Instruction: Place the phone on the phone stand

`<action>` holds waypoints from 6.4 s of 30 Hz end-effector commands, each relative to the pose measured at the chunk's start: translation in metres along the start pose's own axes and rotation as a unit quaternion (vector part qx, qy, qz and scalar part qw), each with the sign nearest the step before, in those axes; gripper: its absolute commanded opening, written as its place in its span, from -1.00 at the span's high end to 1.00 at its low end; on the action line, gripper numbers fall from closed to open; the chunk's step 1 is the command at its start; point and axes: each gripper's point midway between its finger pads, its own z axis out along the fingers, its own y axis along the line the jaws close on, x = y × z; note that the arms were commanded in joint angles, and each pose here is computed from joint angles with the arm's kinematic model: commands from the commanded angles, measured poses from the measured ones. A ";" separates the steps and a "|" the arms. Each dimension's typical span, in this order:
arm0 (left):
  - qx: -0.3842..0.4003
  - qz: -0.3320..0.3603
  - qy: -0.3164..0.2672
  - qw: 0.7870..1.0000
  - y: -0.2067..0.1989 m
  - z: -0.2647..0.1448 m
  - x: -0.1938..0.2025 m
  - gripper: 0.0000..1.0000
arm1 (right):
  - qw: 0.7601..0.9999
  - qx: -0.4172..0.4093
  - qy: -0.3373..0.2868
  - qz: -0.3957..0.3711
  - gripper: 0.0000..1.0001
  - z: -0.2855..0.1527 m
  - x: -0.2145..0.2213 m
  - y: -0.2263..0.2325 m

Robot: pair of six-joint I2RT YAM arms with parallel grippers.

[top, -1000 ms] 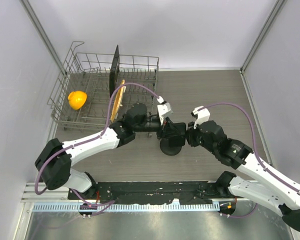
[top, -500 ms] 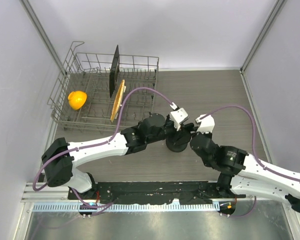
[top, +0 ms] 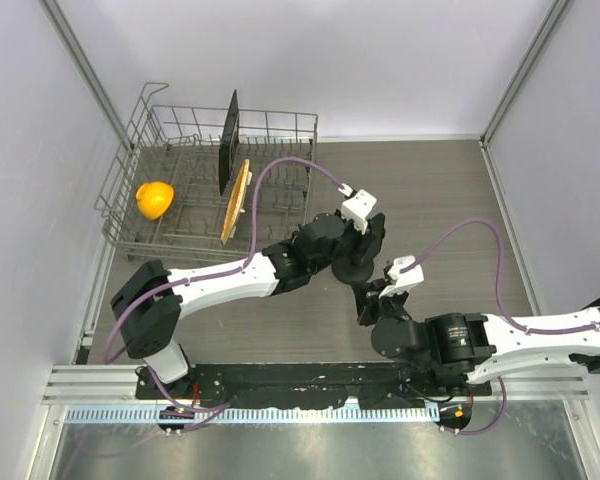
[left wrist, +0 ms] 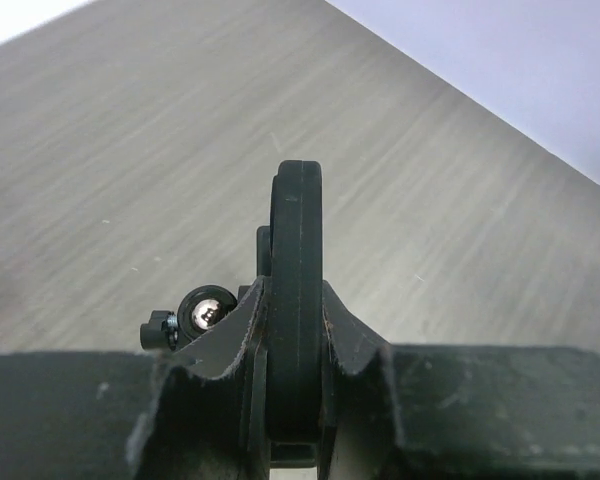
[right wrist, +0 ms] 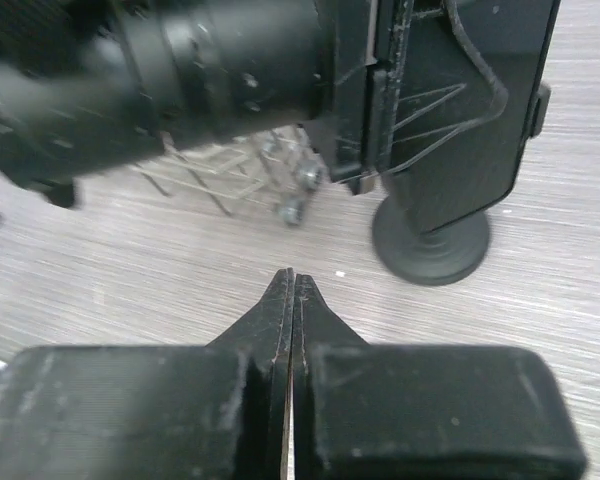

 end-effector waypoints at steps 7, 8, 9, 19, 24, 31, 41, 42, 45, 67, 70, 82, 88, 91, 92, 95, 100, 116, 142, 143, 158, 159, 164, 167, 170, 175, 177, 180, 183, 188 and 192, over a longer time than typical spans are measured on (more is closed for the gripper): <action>-0.038 0.055 0.115 0.991 0.048 -0.014 0.081 1.00 | 0.991 0.054 -0.039 0.117 0.99 -0.012 -0.045 -0.025; -0.024 0.052 0.110 0.992 0.043 -0.017 0.074 1.00 | 0.993 0.069 -0.040 0.089 0.99 -0.014 -0.045 -0.041; -0.011 0.048 0.108 0.993 0.038 -0.019 0.072 1.00 | 0.994 0.072 -0.041 0.074 0.99 -0.016 -0.046 -0.047; 0.148 0.051 0.101 0.983 -0.016 -0.060 0.044 1.00 | 0.998 -0.035 0.004 0.044 0.99 -0.027 -0.033 -0.050; 0.170 0.055 0.110 0.978 -0.021 -0.074 0.048 1.00 | 0.997 0.007 0.072 -0.028 0.99 0.001 0.004 -0.037; 0.239 0.045 0.119 0.963 -0.027 -0.090 0.060 1.00 | 0.996 -0.045 0.030 0.070 0.98 0.035 -0.021 -0.061; 0.375 0.074 0.087 0.920 -0.047 -0.119 0.014 1.00 | 0.980 -0.184 -0.038 0.072 0.17 0.017 -0.044 -0.041; 0.390 0.080 0.086 0.913 -0.048 -0.121 0.012 1.00 | 0.975 -0.207 -0.040 0.067 0.11 0.011 -0.044 -0.035; 0.425 0.091 0.101 0.895 -0.052 -0.129 0.007 0.99 | 0.967 -0.242 -0.060 0.060 0.05 -0.003 -0.052 -0.027; 0.477 0.058 0.074 0.874 -0.062 -0.097 0.037 1.00 | 0.948 -0.293 0.052 0.116 -0.33 -0.023 -0.019 -0.007; 0.466 0.070 0.096 0.877 -0.059 -0.100 0.038 0.99 | 0.949 -0.285 0.071 0.116 -0.34 -0.020 -0.012 -0.008; 0.460 0.101 0.145 0.870 -0.048 -0.101 0.037 1.00 | 0.934 -0.325 0.108 0.102 -0.35 -0.023 0.002 0.005; 0.468 0.098 0.138 0.868 -0.051 -0.106 0.035 1.00 | 0.950 -0.280 0.080 0.117 -0.47 -0.022 -0.010 -0.010; 0.462 0.095 0.128 0.872 -0.051 -0.107 0.031 1.00 | 0.961 -0.240 0.042 0.131 -0.47 -0.019 -0.026 -0.024; 0.453 0.092 0.127 0.877 -0.050 -0.105 0.030 0.98 | 0.960 -0.243 0.031 0.133 -0.47 -0.021 -0.031 -0.023; 0.446 0.081 0.111 0.884 -0.052 -0.105 0.022 0.44 | 0.959 -0.252 0.023 0.124 -0.46 -0.021 -0.040 -0.019; 0.442 0.078 0.075 0.891 -0.056 -0.110 0.004 -0.23 | 0.961 -0.258 0.038 0.093 -0.41 -0.014 -0.036 -0.015; 0.213 0.057 -0.067 0.973 -0.008 -0.149 -0.068 -0.63 | 0.951 -0.299 0.057 0.053 -0.22 -0.006 -0.035 0.002; 0.124 -0.028 -0.155 0.980 0.012 -0.256 -0.085 -0.70 | 0.903 -0.426 0.039 0.041 0.99 -0.006 -0.047 0.048; 0.123 -0.028 -0.157 0.980 0.012 -0.260 -0.086 -0.71 | 0.887 -0.457 0.048 0.040 0.99 -0.012 -0.042 0.056; 0.135 -0.021 -0.229 0.964 0.003 -0.328 -0.123 -0.72 | 0.839 -0.541 0.008 -0.054 0.99 0.010 -0.048 0.144; 0.139 -0.020 -0.233 0.962 0.001 -0.333 -0.125 -0.72 | 0.839 -0.542 0.008 -0.054 0.99 0.015 -0.046 0.147; 0.162 -0.016 -0.275 0.947 -0.009 -0.371 -0.139 -0.75 | 0.824 -0.563 -0.012 -0.058 0.99 0.037 -0.057 0.179; 0.174 -0.010 -0.291 0.941 -0.014 -0.390 -0.143 -0.77 | 0.815 -0.575 -0.022 -0.064 0.99 0.050 -0.066 0.202; 0.179 -0.001 -0.296 0.938 -0.017 -0.404 -0.147 -0.79 | 0.806 -0.585 -0.021 -0.080 0.99 0.057 -0.063 0.230; 0.193 0.004 -0.303 0.933 -0.024 -0.423 -0.158 -0.79 | 0.791 -0.606 -0.030 -0.085 0.99 0.063 -0.064 0.271; 0.198 0.002 -0.306 0.931 -0.026 -0.427 -0.161 -0.79 | 0.788 -0.611 -0.018 -0.081 0.99 0.071 -0.051 0.285; 0.202 0.004 -0.310 0.929 -0.027 -0.430 -0.161 -0.79 | 0.787 -0.610 -0.023 -0.086 0.99 0.079 -0.046 0.305; 0.195 0.001 -0.314 0.929 -0.025 -0.434 -0.163 -0.79 | 0.795 -0.600 -0.020 -0.086 0.99 0.089 -0.039 0.325; 0.200 -0.001 -0.319 0.926 -0.027 -0.437 -0.164 -0.79 | 0.785 -0.614 -0.027 -0.085 0.99 0.085 -0.039 0.353; 0.206 -0.003 -0.316 0.926 -0.028 -0.431 -0.162 -0.79 | 0.787 -0.613 -0.031 -0.066 0.99 0.088 -0.040 0.360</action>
